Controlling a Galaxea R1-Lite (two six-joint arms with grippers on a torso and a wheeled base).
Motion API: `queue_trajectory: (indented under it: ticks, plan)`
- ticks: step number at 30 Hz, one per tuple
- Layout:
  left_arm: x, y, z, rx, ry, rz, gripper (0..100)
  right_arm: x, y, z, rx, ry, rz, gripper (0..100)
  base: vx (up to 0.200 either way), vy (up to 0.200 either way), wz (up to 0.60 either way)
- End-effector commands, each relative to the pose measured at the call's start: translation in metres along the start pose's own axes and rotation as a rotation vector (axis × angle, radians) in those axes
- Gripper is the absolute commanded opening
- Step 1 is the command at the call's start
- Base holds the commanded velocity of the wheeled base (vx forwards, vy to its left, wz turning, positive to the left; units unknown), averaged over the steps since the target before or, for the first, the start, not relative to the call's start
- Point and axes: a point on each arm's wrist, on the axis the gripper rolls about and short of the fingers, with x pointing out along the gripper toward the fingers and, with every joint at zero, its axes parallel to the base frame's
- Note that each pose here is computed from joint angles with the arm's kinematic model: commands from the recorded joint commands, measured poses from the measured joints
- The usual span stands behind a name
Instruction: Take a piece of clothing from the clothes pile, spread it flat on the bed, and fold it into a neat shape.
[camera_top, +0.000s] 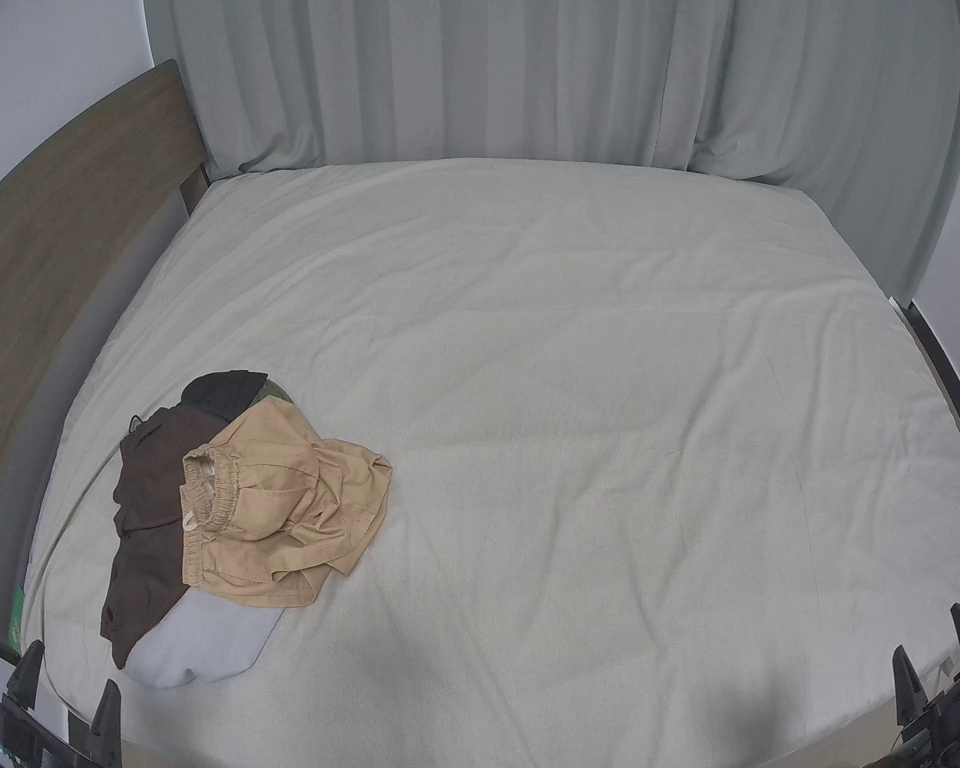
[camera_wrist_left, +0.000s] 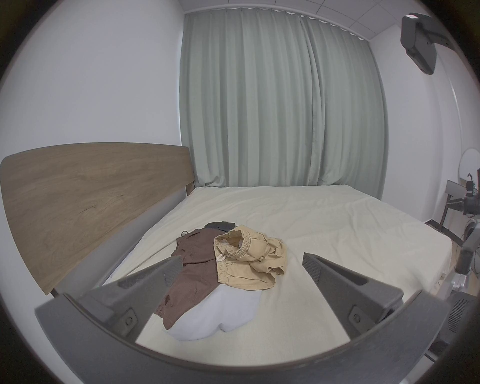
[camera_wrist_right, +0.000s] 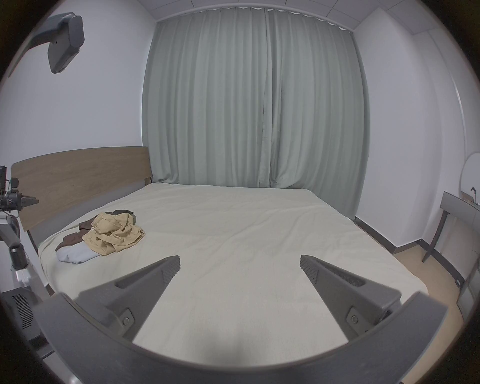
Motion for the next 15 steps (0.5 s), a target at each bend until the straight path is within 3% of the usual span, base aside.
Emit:
queue_trajectory:
  ticks: [1, 15]
  plan:
    - [0.0001, 0.0, -0.0054, -0.005, 0.002, 0.003, 100, 0.0006, 0.0002, -0.005, 0.001, 0.009, 0.001, 100, 0.0, 0.0, 0.0]
    - [0.0001, 0.0, -0.0047, -0.029, -0.004, 0.003, 100, 0.0006, 0.0002, -0.0049, 0.011, 0.007, -0.001, 100, 0.0, 0.0, 0.0]
